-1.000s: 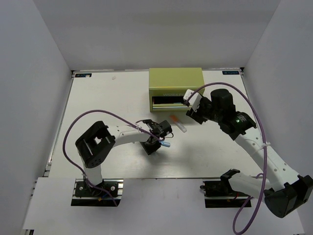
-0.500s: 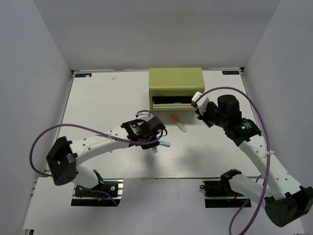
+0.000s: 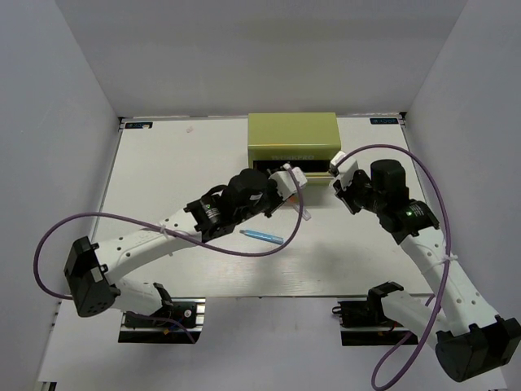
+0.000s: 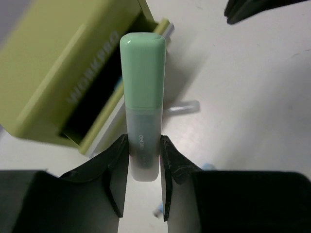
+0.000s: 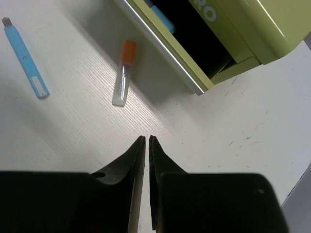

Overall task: Sort the stationery into containers
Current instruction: Place the pen in the drawer.

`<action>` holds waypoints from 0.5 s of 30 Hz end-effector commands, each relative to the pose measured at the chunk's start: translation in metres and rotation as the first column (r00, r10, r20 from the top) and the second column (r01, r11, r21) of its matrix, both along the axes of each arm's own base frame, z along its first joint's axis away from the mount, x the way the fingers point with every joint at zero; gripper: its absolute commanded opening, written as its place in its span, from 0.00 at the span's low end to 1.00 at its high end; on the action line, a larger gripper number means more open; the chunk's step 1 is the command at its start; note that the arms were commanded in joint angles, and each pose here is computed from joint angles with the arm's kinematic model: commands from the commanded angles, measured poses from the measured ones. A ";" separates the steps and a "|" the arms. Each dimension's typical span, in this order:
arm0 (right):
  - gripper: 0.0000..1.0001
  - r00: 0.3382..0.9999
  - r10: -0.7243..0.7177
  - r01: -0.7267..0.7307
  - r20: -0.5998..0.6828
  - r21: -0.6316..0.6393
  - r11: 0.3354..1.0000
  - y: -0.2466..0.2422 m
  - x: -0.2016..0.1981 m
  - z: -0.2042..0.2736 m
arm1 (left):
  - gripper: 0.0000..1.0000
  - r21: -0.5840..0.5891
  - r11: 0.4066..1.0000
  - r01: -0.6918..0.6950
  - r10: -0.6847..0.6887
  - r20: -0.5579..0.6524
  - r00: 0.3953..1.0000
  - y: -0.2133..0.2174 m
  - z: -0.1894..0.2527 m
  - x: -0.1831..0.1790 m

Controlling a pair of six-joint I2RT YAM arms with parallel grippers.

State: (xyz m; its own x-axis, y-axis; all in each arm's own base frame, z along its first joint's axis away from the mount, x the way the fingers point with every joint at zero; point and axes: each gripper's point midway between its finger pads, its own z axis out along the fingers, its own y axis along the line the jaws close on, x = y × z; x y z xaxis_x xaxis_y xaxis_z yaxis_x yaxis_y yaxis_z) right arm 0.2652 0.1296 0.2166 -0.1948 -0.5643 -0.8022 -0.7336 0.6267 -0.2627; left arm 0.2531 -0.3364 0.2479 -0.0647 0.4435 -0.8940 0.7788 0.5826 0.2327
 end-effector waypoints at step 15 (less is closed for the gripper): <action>0.20 0.995 -0.095 0.094 0.019 0.072 0.993 -0.017 0.000 0.009 | 0.08 0.304 0.952 0.045 -0.165 0.383 0.909 -0.022 0.012 0.122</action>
